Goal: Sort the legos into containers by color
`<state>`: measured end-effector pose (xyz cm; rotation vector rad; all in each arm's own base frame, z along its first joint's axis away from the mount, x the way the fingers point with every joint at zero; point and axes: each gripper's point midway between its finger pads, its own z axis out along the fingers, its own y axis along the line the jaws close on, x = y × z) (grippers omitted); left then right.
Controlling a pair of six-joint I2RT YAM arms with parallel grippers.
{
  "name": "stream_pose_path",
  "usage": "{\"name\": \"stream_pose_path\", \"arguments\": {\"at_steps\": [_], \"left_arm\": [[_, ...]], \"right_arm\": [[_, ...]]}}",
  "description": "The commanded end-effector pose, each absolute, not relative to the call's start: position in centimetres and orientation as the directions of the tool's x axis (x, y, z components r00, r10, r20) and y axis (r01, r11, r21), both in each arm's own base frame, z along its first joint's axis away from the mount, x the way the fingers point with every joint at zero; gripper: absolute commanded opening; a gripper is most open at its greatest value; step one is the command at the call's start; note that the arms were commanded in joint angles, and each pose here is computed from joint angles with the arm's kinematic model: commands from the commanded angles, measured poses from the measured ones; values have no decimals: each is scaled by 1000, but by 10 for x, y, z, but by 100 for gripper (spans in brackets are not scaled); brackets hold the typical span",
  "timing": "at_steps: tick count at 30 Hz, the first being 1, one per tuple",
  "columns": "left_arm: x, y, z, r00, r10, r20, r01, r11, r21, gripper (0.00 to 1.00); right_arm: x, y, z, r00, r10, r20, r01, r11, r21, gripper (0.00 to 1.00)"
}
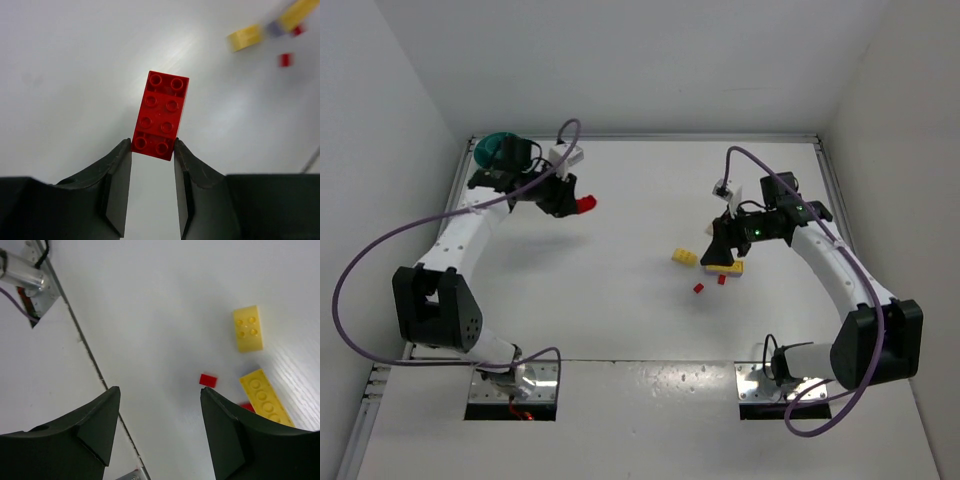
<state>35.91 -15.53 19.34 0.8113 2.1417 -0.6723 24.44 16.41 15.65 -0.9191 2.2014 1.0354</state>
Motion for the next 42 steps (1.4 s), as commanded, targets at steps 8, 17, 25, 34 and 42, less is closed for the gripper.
{"name": "stream_pose_path", "arguments": {"at_steps": [8,17,25,34,42], "left_arm": [[405,58,230,-555,585,-591,432,810,396,0],[467,116,219,-634,487,-601,300,871,389,0],[503,129,210,-637,530,-560,309,841,445,0],[529,121,188,-637,571,-518,352,813,464,1],[549,120,190,-628,583,-516,338,801,493,4]], "right_arm": [[271,153,151,-605,-345,-717,-732,597,330,66],[275,149,149,-617,-341,-709,-710,630,315,66],[280,149,147,-625,-329,-708,-698,642,317,67],[280,148,147,-632,-324,-704,-689,651,318,67],[281,146,144,-633,-326,-702,-686,657,313,67]]}}
